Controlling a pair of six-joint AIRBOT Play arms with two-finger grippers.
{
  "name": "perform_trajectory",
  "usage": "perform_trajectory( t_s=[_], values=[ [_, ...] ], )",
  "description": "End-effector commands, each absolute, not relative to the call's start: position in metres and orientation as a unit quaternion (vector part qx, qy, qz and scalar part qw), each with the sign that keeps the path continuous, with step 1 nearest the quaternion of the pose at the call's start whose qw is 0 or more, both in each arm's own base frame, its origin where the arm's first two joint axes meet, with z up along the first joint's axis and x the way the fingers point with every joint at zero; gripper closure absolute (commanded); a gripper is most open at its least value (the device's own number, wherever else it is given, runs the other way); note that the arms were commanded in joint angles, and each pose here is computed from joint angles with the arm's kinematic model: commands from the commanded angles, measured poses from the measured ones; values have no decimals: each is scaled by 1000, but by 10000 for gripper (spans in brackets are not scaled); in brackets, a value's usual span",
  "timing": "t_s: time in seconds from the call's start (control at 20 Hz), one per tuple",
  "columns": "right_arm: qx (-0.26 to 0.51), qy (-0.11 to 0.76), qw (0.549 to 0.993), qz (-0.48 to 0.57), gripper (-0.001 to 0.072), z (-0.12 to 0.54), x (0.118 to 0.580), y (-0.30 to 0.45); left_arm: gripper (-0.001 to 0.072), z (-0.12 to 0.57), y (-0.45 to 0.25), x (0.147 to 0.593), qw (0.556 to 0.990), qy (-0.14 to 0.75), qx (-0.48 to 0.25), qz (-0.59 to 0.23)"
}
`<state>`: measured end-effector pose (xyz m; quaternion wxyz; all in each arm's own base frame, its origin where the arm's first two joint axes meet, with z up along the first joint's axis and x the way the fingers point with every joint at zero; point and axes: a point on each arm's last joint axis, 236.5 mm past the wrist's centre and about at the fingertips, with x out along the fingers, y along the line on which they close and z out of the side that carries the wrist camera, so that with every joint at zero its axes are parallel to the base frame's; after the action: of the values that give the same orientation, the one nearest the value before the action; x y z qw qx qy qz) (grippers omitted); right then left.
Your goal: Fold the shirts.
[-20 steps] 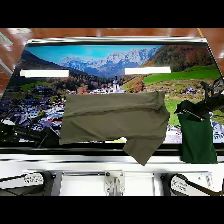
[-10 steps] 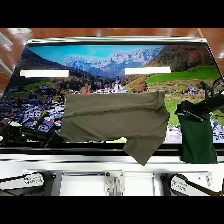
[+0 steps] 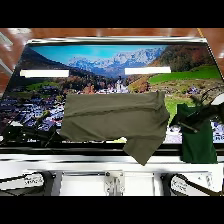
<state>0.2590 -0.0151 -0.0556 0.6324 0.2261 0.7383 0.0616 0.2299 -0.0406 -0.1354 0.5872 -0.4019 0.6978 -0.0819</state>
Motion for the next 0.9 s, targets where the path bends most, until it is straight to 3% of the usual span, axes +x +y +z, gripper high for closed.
perform_trajectory(
  t_s=[0.0, 0.3, 0.4, 0.55, 0.6, 0.7, 0.75, 0.8, 0.85],
  values=[
    [286, 741, 598, 106, 12, -84, 230, 27, 671, -128, -46, 223, 579, 705, -397, -105],
    [323, 734, 593, 75, 22, -121, 211, 41, 671, -116, -44, 229, 602, 690, -386, -108],
    [331, 725, 600, 66, 112, -126, 214, 42, 671, -115, -44, 230, 603, 690, -386, -109],
    [353, 717, 597, 64, 113, -128, 215, 49, 671, -114, -45, 231, 602, 688, -389, -110],
    [354, 720, 593, 62, 171, -131, 211, 50, 671, -114, -46, 232, 603, 686, -392, -110],
    [351, 727, 587, 60, 399, -136, 202, 51, 672, -113, -46, 232, 603, 685, -394, -110],
    [344, 732, 584, 64, 554, -135, 198, 51, 672, -113, -46, 232, 603, 685, -394, -110],
    [340, 731, 587, 75, 652, -132, 198, 52, 672, -113, -46, 233, 603, 685, -393, -111],
    [338, 722, 597, 86, 652, -127, 202, 54, 673, -112, -45, 234, 610, 682, -386, -116]
  ],
)
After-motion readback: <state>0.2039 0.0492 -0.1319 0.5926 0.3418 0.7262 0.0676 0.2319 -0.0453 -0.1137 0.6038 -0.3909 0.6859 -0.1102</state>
